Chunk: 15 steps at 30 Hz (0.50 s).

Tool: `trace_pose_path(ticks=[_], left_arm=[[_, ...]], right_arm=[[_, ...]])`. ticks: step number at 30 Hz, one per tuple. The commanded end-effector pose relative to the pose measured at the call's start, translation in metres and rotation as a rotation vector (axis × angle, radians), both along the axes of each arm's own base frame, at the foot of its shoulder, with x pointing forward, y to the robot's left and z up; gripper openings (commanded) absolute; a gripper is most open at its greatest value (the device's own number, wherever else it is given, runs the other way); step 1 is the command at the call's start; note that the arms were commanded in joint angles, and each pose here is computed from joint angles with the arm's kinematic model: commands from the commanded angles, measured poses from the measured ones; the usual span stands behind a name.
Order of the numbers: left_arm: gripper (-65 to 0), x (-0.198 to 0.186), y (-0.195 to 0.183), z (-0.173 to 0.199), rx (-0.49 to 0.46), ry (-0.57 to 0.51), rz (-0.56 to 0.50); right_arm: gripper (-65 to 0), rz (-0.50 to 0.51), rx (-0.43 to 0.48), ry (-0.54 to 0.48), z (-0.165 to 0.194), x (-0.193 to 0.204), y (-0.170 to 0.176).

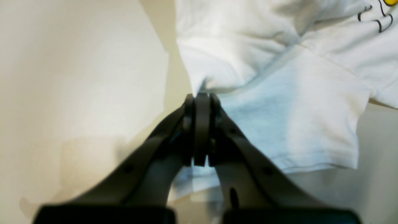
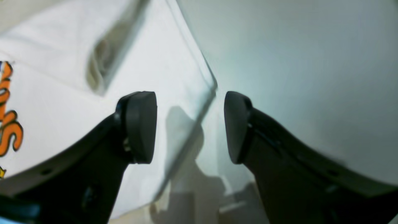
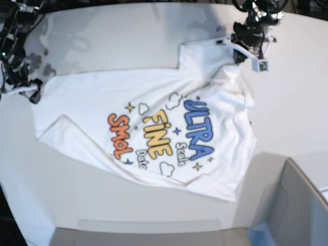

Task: Layout the t-shirt on the table in an organized manner, then fold the t-shirt properly
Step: 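Move the right gripper to the shirt's side edge and grasp it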

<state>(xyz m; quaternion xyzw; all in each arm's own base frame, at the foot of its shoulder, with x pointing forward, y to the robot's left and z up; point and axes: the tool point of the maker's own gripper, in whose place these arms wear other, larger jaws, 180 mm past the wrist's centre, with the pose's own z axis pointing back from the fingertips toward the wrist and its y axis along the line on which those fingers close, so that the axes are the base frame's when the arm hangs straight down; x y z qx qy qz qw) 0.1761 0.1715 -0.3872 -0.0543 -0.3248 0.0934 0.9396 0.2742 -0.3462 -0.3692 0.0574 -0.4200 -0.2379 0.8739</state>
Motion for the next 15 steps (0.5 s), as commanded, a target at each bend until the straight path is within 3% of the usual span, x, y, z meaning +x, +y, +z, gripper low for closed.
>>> trace_pose_path(ticks=[1, 15], left_arm=[[-65.0, 0.004, 0.0, 0.008, 0.001, -0.032, -0.005], [-65.0, 0.006, -0.003, 0.008, -0.007, -0.036, -0.003]], right_arm=[[-30.7, 0.013, -0.019, -0.032, 0.015, 0.008, -0.005], [-30.7, 0.061, 0.112, 0.055, -0.02, 0.012, 0.041]])
